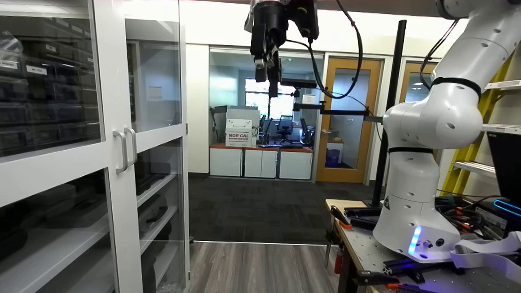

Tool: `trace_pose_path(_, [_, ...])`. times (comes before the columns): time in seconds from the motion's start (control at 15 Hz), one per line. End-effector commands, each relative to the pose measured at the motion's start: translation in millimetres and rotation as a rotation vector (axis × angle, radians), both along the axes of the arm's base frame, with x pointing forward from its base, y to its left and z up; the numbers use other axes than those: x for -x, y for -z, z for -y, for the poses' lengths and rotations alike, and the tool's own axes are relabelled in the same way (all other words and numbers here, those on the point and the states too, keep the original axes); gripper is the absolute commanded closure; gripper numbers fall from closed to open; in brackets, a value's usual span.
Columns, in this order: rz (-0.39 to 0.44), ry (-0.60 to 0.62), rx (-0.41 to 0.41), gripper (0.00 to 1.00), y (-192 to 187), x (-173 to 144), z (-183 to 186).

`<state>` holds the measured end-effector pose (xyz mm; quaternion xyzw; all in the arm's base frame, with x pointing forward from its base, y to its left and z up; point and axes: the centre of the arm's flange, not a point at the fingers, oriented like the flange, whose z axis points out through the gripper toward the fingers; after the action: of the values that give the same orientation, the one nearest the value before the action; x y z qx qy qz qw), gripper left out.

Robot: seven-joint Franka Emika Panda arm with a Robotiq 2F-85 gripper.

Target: Open the left cabinet door

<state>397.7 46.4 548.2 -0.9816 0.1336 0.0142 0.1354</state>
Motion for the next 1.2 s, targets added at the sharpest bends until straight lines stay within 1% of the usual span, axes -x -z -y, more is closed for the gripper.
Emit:
trace_pose_path(0.0, [0.012,-0.006,0.005,0.00,-0.6,-1.9,-0.9])
trace_pose_path(0.13, [0.027,-0.015,0.010,0.00,-0.5,-3.7,-1.5])
trace_pose_path(0.27, [0.063,-0.034,0.019,0.00,-1.0,-6.5,-2.3])
trace_pose_path(0.6, [0.204,-0.096,0.038,0.00,-5.9,-19.7,-2.4])
trace_pose_path(0.8, [0.294,-0.138,0.064,0.00,-6.4,-29.7,-0.1])
trace_pose_path(0.87, [0.322,-0.140,0.080,0.00,-5.0,-34.4,1.0])
trace_pose_path(1.13, [0.407,-0.146,0.101,0.00,3.7,-56.5,3.7])
